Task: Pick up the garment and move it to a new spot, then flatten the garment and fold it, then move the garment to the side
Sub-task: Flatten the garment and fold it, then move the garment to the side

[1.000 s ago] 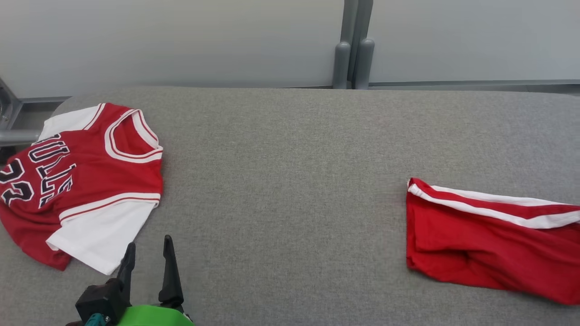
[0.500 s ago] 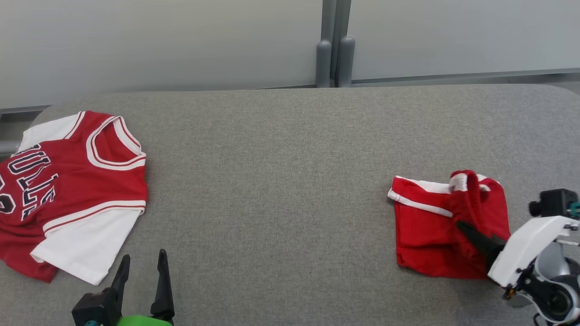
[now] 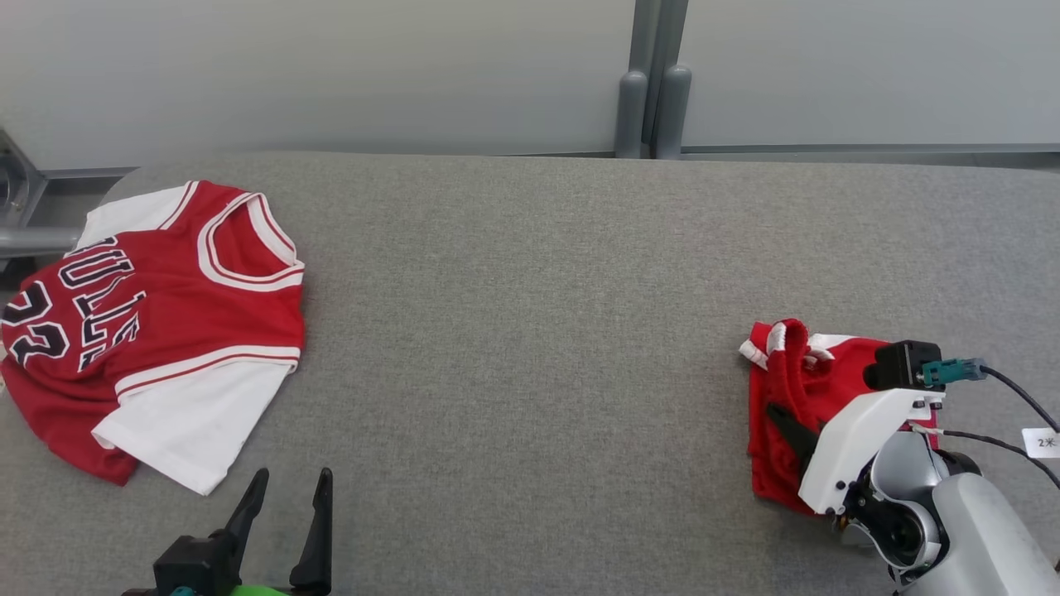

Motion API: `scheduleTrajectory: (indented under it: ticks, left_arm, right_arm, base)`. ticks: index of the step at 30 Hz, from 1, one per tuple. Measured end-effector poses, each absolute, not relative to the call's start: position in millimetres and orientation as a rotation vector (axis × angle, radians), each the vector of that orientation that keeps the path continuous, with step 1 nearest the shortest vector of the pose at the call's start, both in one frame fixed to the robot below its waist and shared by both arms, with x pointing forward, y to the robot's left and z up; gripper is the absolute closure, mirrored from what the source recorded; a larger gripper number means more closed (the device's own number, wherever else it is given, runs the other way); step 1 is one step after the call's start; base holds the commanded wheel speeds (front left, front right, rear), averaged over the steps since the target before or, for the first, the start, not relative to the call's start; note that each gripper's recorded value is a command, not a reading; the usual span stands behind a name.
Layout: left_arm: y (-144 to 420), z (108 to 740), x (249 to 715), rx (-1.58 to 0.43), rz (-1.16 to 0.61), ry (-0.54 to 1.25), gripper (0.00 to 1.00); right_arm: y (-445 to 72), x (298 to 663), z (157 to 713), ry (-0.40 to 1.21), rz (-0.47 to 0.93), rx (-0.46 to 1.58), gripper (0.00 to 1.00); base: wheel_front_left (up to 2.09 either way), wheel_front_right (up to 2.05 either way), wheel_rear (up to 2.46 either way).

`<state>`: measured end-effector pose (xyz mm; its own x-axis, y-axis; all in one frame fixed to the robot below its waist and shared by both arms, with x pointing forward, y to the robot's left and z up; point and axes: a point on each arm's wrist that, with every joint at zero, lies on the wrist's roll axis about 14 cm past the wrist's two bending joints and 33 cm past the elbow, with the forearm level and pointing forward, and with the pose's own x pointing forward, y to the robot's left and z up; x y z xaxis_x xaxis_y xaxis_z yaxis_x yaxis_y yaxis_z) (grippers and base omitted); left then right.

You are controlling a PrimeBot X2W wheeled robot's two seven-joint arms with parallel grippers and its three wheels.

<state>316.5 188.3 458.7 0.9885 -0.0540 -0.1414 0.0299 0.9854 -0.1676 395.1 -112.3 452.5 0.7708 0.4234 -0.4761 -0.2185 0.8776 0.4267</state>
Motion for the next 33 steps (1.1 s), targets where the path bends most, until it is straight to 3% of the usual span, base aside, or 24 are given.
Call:
scheduleTrajectory:
  ticks: [5, 6, 7, 8, 20, 33]
  left_arm:
    - [191, 457, 313, -0.162, -0.055, 0.144, 0.0]
    - [190, 457, 312, -0.161, -0.058, 0.143, 0.0]
    - [191, 457, 312, -0.159, -0.058, 0.14, 0.0]
    - [191, 457, 311, -0.159, -0.062, 0.139, 0.0]
    - [196, 453, 309, -0.168, -0.057, 0.142, 0.0]
    - [188, 445, 319, -0.178, -0.069, 0.161, 0.0]
  right_arm:
    - [-104, 405, 450, 0.583, 0.353, 0.309, 0.97]
    - [-102, 406, 450, 0.579, 0.357, 0.294, 0.69]
    - [-98, 406, 450, 0.577, 0.365, 0.283, 0.26]
    - [-95, 407, 451, 0.569, 0.371, 0.277, 0.0]
    - [-100, 409, 489, 0.377, 0.369, 0.326, 0.0]
    - [-223, 387, 445, 0.492, 0.036, 0.352, 0.0]
  base:
    - [0.0, 0.0, 0.0]
    - [0.0, 0.0, 0.0]
    - [0.0, 0.0, 0.0]
    - [0.0, 0.0, 0.0]
    - [0.0, 0.0, 0.0]
    - [0.0, 0.0, 0.0]
